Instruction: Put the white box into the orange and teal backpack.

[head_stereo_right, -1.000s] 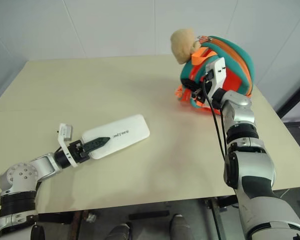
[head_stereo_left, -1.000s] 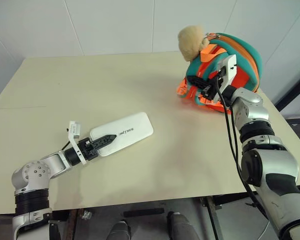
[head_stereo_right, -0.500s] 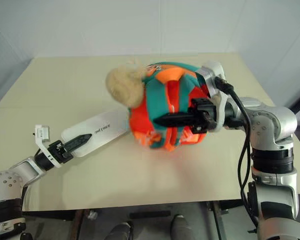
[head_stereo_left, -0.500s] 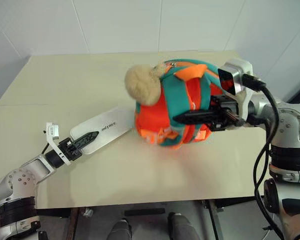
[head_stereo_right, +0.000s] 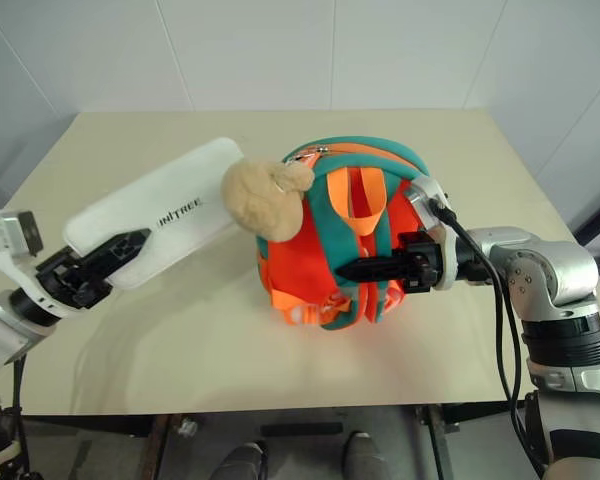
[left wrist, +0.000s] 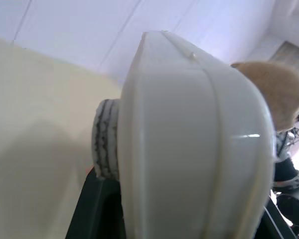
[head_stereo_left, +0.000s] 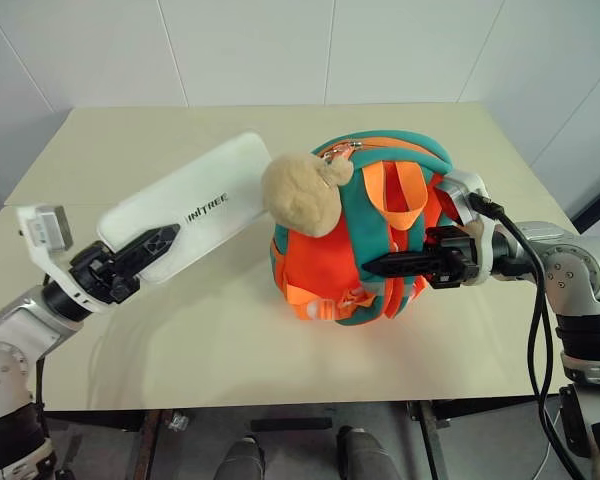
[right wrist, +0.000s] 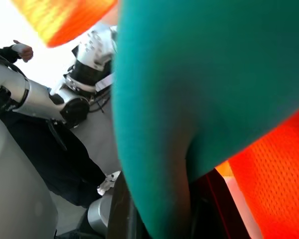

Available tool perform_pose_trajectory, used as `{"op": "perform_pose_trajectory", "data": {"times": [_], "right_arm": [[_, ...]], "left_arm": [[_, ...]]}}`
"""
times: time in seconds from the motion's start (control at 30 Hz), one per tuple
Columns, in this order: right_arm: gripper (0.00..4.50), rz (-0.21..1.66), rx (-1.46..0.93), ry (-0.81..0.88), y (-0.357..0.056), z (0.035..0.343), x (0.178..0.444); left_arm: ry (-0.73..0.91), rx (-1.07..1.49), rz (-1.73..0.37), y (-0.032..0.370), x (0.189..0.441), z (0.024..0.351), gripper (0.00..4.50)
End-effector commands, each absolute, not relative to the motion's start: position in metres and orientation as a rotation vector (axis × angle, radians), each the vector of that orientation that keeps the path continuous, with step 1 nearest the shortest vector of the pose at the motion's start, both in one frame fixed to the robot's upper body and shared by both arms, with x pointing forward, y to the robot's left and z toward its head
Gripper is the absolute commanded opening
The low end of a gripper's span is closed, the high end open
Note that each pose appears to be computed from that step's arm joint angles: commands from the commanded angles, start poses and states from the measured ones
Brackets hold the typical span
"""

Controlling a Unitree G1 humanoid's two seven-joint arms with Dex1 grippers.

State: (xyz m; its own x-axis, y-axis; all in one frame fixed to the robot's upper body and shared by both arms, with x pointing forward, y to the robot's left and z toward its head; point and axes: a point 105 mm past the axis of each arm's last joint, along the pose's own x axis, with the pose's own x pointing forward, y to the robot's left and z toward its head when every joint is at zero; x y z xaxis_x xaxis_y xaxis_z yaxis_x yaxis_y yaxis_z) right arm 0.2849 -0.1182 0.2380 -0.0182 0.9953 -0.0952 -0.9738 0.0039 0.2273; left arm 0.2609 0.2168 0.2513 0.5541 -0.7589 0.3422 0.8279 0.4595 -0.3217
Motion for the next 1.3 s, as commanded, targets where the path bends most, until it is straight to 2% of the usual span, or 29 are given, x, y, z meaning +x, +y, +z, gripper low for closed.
{"op": "perform_pose_trajectory", "data": {"times": [0.03, 0.23, 0.37, 0.5, 0.67, 0.83, 0.93, 1.13, 1.2, 1.3], "right_arm": [[0.01, 1.611, 0.098, 0.218, -0.112, 0.242, 0.283], [0.01, 1.623, 0.093, 0.212, -0.107, 0.24, 0.284], [0.01, 1.609, 0.09, 0.204, -0.106, 0.239, 0.285], [0.01, 1.606, 0.089, 0.197, -0.105, 0.238, 0.284], [0.01, 1.603, 0.091, 0.188, -0.102, 0.237, 0.284], [0.01, 1.611, 0.095, 0.181, -0.097, 0.235, 0.28], [0.01, 1.611, 0.096, 0.177, -0.096, 0.234, 0.278], [0.01, 1.598, 0.097, 0.159, -0.095, 0.235, 0.276], [0.0, 1.591, 0.099, 0.148, -0.095, 0.236, 0.275], [0.0, 1.587, 0.101, 0.145, -0.095, 0.235, 0.272]], "left_arm": [[-0.189, -0.423, -1.038, 0.207, 0.251, 0.264, 1.37], [-0.121, -0.328, -1.155, 0.188, 0.252, 0.263, 1.37], [-0.054, -0.177, -1.212, 0.181, 0.257, 0.256, 1.37], [-0.022, 0.059, -1.229, 0.175, 0.278, 0.25, 1.37], [-0.02, 0.339, -1.286, 0.149, 0.309, 0.251, 1.37], [-0.068, 0.381, -1.348, 0.094, 0.339, 0.268, 1.37], [-0.026, 0.372, -1.376, 0.061, 0.352, 0.268, 1.37], [-0.01, 0.366, -1.426, 0.031, 0.357, 0.264, 1.37], [0.009, 0.366, -1.421, 0.032, 0.358, 0.257, 2.09], [-0.002, 0.379, -1.405, 0.04, 0.358, 0.254, 2.95]]}}
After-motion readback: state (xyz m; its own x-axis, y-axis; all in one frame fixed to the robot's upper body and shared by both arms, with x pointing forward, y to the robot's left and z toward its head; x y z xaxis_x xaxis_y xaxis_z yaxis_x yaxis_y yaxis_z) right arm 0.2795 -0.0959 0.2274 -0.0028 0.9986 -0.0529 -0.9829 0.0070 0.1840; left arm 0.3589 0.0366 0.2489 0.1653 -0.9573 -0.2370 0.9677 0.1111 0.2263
